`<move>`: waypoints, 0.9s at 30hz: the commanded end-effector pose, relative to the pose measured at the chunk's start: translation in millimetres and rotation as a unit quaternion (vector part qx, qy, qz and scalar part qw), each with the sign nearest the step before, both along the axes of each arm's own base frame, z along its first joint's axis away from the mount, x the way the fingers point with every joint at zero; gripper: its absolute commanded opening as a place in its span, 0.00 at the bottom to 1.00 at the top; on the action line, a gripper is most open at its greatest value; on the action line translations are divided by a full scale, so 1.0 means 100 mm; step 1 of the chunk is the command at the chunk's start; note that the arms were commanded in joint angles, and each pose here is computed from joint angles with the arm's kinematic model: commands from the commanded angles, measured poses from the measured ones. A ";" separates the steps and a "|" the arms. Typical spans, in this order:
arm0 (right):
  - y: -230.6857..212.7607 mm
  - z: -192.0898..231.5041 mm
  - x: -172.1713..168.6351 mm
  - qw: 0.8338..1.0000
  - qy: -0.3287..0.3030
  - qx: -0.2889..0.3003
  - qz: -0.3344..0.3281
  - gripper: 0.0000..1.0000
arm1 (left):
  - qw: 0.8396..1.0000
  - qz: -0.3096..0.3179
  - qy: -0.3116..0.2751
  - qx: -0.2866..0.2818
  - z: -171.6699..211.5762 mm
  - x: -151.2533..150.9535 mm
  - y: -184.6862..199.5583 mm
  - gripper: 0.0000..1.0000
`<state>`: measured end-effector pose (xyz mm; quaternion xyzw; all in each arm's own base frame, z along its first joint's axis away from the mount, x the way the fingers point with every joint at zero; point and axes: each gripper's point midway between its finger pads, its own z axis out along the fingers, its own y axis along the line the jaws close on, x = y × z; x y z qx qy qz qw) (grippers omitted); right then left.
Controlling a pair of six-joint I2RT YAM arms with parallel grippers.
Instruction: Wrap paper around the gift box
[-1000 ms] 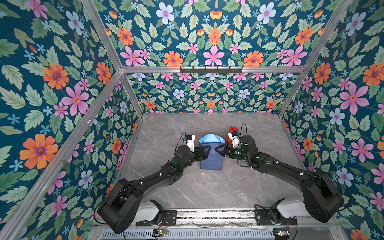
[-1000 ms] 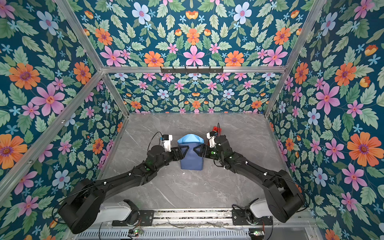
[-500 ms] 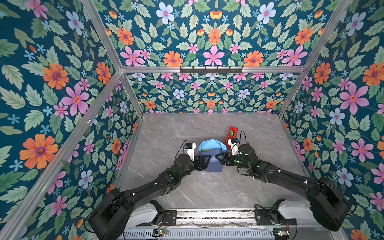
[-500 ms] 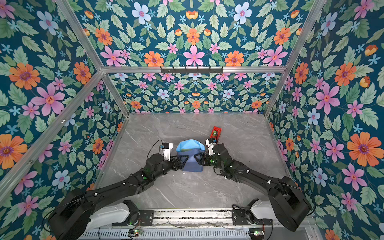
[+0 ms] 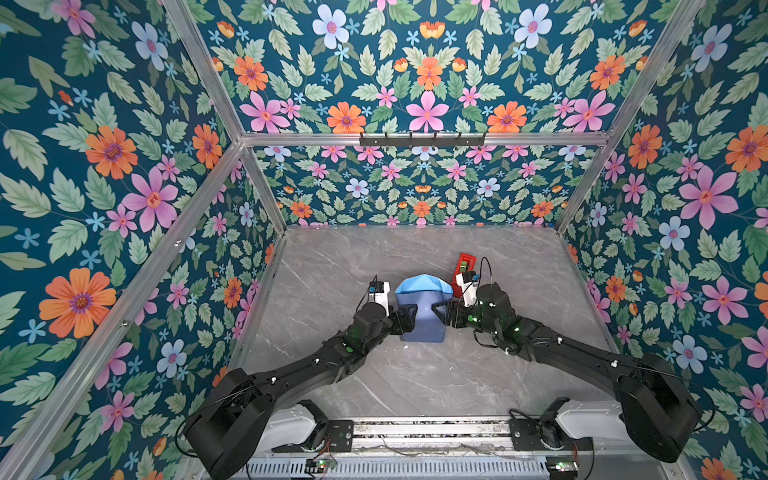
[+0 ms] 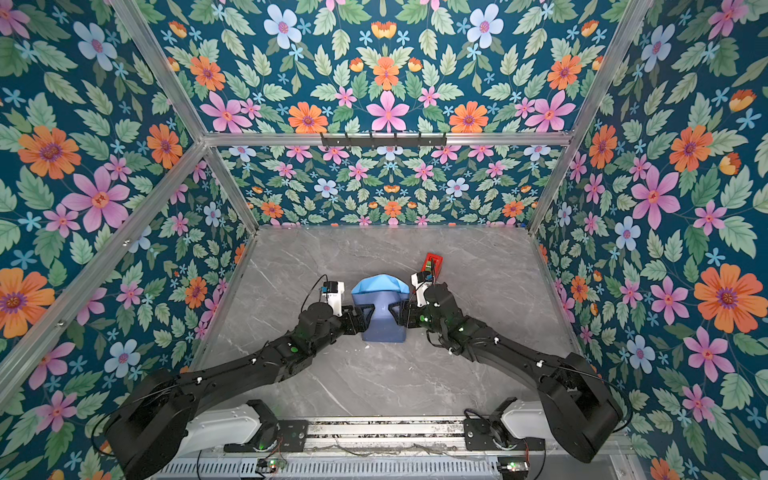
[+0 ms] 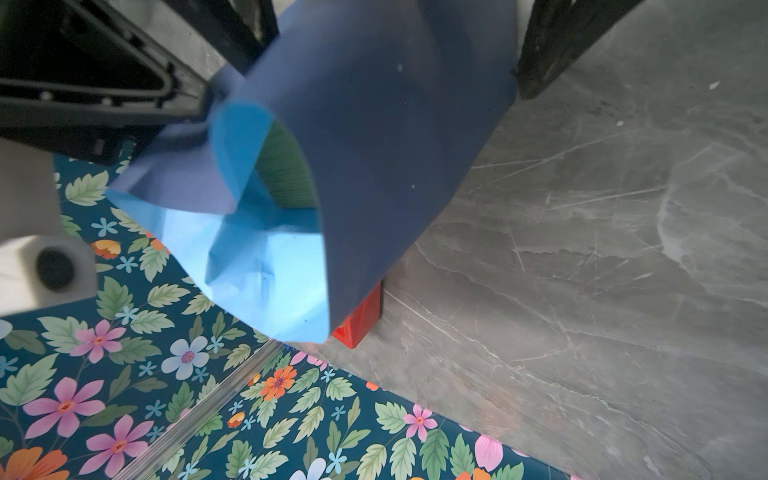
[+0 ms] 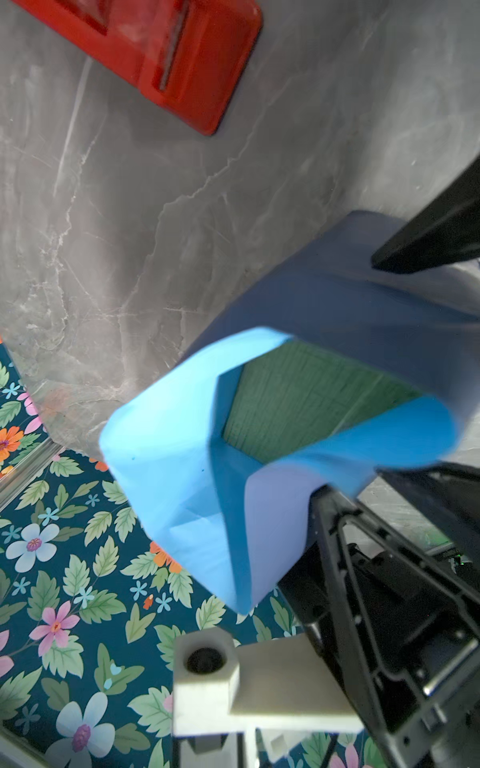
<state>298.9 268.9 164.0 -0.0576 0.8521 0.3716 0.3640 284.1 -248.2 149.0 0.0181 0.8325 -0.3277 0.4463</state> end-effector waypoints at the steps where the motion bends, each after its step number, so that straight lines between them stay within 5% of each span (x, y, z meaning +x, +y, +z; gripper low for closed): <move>1: -0.08 -0.03 0.09 0.999 -0.002 -0.028 -0.028 0.73 | 1.000 0.004 -0.012 0.006 0.04 0.03 0.02 0.89; 27: -0.17 -0.29 0.20 0.993 0.016 -0.109 -0.040 0.65 | 0.996 0.033 -0.023 0.079 -0.09 0.32 0.07 0.76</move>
